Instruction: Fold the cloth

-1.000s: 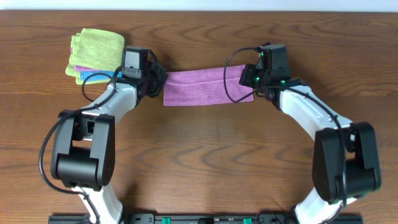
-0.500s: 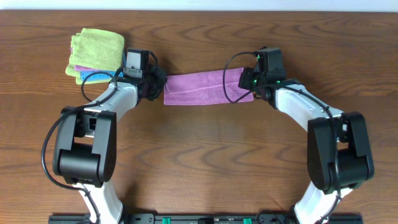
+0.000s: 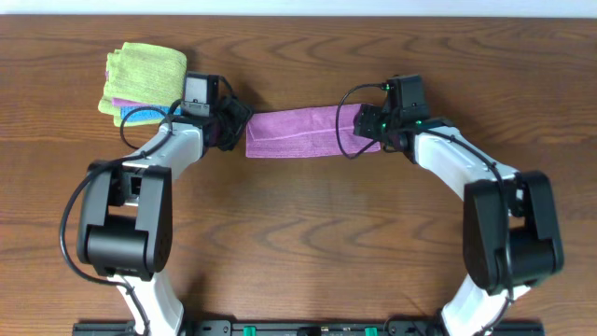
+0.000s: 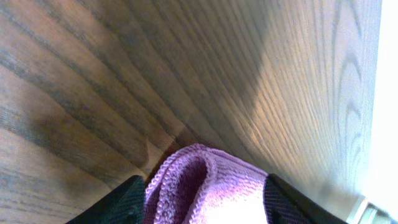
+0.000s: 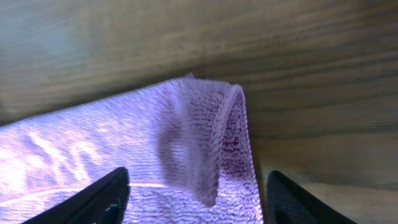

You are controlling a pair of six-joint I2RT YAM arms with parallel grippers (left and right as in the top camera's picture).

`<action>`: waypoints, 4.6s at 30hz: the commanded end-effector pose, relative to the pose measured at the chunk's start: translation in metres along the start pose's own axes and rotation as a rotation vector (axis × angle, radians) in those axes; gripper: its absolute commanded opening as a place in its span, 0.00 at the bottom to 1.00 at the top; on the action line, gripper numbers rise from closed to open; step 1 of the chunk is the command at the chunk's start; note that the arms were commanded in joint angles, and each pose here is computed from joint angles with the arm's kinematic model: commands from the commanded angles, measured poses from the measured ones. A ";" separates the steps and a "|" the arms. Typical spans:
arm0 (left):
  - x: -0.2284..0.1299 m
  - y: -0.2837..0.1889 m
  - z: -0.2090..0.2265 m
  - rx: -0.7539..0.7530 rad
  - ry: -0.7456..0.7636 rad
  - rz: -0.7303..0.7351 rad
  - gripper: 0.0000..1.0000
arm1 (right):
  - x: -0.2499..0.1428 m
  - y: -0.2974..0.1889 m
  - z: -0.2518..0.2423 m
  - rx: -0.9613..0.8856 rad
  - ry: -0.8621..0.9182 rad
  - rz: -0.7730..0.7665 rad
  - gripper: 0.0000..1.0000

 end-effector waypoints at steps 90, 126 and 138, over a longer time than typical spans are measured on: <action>-0.042 0.030 0.015 0.128 0.064 0.074 0.06 | -0.029 -0.025 0.138 0.467 0.071 0.073 0.01; 0.018 -0.050 -0.033 0.058 0.214 -0.037 0.06 | -0.070 -0.034 0.180 0.561 -0.085 0.140 0.01; 0.031 -0.083 -0.030 0.080 0.209 -0.090 0.06 | -0.070 -0.030 0.188 0.512 -0.100 0.091 0.01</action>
Point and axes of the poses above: each gripper's point midway between its finger pads, its own y axis out along the fingers, its own z axis along the line the jaws close on, x = y × z, the point moved 4 cm from there along -y, back along the fingers
